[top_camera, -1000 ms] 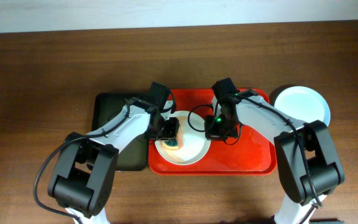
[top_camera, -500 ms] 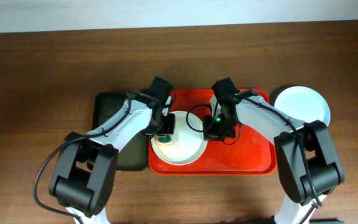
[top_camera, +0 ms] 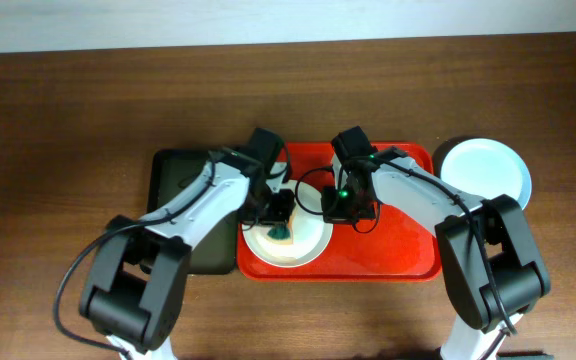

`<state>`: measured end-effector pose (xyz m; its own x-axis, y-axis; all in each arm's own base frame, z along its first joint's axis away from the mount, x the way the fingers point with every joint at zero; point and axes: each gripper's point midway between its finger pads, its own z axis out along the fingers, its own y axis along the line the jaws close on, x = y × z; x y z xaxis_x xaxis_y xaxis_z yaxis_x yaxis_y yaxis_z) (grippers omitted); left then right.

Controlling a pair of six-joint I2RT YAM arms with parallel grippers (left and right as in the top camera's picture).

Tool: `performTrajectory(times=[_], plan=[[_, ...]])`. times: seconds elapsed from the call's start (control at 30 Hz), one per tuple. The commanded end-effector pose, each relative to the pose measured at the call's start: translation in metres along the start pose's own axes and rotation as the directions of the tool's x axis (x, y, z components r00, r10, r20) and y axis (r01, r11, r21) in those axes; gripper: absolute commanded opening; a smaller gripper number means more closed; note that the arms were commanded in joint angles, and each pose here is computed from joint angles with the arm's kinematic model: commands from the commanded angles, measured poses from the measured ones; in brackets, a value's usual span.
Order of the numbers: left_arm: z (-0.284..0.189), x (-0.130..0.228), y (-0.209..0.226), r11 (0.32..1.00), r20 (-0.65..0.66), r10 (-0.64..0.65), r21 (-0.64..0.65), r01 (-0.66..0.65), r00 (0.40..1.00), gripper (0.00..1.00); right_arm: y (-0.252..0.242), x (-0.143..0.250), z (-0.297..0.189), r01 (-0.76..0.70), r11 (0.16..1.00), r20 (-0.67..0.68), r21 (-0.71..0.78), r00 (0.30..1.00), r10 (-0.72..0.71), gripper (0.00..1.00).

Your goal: Clean dirty plates on tray and stack at the side

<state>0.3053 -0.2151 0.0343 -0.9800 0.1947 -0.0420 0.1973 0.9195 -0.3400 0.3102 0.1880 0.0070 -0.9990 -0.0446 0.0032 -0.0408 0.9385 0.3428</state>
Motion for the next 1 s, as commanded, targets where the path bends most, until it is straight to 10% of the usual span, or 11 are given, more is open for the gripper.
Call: performTrajectory(times=[0.0, 0.33, 0.57, 0.73, 0.97], plan=[[-0.042, -0.028, 0.004, 0.999, 0.148, 0.031, -0.038, -0.026, 0.989, 0.0, 0.004, 0.004, 0.002, 0.008, 1.0, -0.002, 0.0, 1.0, -0.008, 0.04], [0.019, -0.009, 0.045, 0.984, -0.02, -0.04, -0.177, 0.035, 0.999, 0.0, 0.004, 0.004, 0.002, 0.008, 1.0, -0.002, 0.0, 1.0, -0.008, 0.05], [-0.004, 0.011, -0.04, 0.942, -0.128, 0.087, 0.332, -0.04, 0.988, 0.0, 0.004, 0.004, 0.002, 0.009, 1.0, -0.002, 0.0, 1.0, -0.009, 0.04], [-0.084, -0.032, 0.017, 0.999, 0.127, 0.018, 0.035, -0.023, 0.992, 0.0, 0.004, 0.005, 0.002, 0.007, 1.0, -0.005, 0.001, 1.0, -0.007, 0.04], [-0.108, -0.001, 0.128, 0.902, 0.102, -0.149, -0.394, 0.178, 0.983, 0.0, 0.004, 0.005, 0.002, 0.007, 1.0, -0.006, 0.001, 1.0, -0.007, 0.05]])
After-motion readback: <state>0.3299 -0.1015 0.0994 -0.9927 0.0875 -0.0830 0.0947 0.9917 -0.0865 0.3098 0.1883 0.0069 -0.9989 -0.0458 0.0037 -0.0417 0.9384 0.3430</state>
